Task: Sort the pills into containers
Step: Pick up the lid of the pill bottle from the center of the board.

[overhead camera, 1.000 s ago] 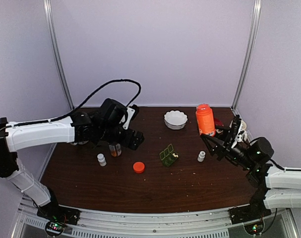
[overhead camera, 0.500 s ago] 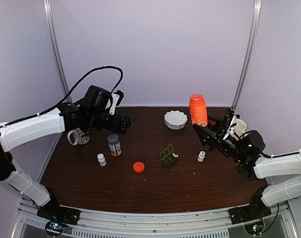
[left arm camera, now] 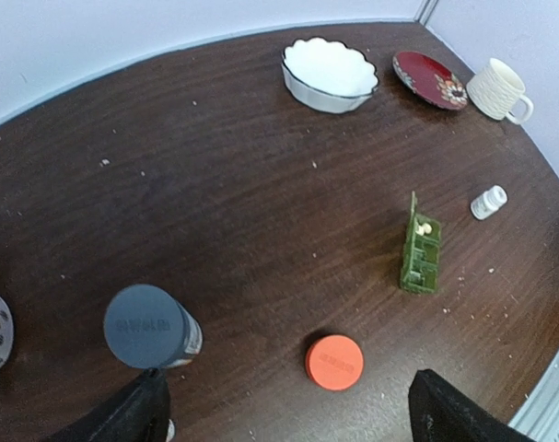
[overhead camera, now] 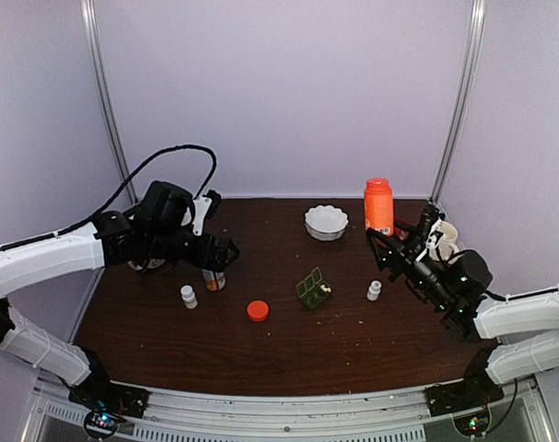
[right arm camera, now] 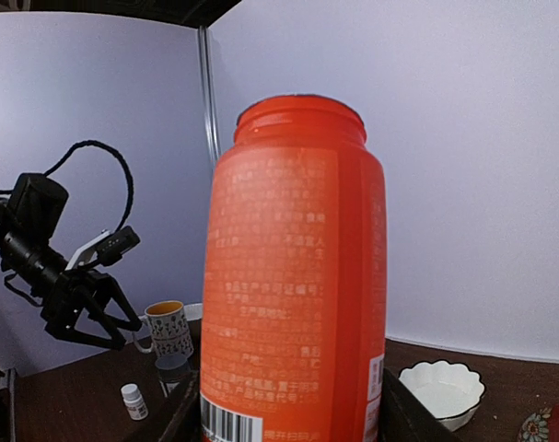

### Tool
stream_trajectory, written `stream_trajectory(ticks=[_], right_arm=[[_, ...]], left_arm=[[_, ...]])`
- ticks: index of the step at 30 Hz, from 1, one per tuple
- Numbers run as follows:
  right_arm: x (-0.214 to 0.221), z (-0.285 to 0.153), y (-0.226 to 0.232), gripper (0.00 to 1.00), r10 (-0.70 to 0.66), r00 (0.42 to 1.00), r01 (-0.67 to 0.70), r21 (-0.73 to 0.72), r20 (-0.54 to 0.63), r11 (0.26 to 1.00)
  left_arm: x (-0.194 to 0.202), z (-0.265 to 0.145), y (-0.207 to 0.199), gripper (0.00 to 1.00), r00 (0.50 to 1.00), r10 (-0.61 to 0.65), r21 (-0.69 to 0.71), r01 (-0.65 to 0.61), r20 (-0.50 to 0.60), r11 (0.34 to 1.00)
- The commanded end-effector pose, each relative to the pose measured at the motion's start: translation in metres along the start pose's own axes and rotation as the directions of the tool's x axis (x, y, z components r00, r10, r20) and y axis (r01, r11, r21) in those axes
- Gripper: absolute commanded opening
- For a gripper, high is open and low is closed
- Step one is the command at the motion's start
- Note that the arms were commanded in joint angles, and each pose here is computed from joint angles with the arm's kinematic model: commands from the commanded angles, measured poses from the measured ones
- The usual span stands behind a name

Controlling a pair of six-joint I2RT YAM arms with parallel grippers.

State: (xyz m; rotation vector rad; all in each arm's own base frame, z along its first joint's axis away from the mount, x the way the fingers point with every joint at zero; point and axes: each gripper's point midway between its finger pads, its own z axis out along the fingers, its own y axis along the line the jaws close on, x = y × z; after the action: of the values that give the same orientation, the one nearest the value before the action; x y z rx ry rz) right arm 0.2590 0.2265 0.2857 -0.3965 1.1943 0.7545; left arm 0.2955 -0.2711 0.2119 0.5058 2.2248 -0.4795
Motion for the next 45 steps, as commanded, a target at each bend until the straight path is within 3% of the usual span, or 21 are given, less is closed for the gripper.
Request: stream_trajectory(ticks=[1,4,8,15,21,25,30,42,45], right_arm=[[-0.040,0.005,-0.016,0.00,0.095,0.994,-0.102,0.134,0.062,0.986],[-0.046,0.010,-0.021,0.00,0.091,0.995,-0.084,0.195,-0.027,0.977],[-0.055,0.002,-0.016,0.00,0.079,0.995,-0.066,0.182,-0.062,0.981],[-0.015,0.006,-0.006,0.00,0.114,0.964,-0.082,0.137,-0.241,0.987],[0.030,0.008,-0.004,0.00,0.231,0.890,-0.174,0.176,-0.394,0.969],[0.039,0.006,-0.012,0.00,0.292,0.871,-0.209,0.240,-0.396,0.948],[0.036,-0.005,-0.016,0.00,0.304,0.893,-0.227,0.250,-0.333,0.941],[0.039,-0.012,0.004,0.00,0.318,0.871,-0.281,0.152,-0.374,0.948],[0.047,-0.019,0.005,0.00,0.272,0.872,-0.238,0.131,-0.408,0.962]], left_arm=[[-0.011,-0.016,-0.027,0.93,0.993,-0.107,0.164,0.097,0.053,0.982],[0.008,-0.016,-0.035,0.92,0.993,-0.108,0.191,0.115,-0.047,0.975],[0.027,-0.015,-0.048,0.95,0.982,-0.111,0.241,0.146,-0.152,0.960],[0.058,0.005,-0.048,0.96,0.972,-0.101,0.184,0.141,-0.214,0.973],[0.068,0.018,-0.047,0.97,0.969,-0.070,0.145,0.106,-0.238,0.984],[0.078,0.029,-0.039,0.97,0.967,-0.023,0.062,0.040,-0.252,0.997],[0.082,0.041,-0.033,0.97,0.964,0.023,0.013,-0.021,-0.264,1.000],[0.074,0.057,-0.049,0.96,0.971,0.065,0.066,-0.051,-0.228,0.997],[0.080,0.065,-0.050,0.96,0.967,0.075,0.073,-0.059,-0.244,0.996]])
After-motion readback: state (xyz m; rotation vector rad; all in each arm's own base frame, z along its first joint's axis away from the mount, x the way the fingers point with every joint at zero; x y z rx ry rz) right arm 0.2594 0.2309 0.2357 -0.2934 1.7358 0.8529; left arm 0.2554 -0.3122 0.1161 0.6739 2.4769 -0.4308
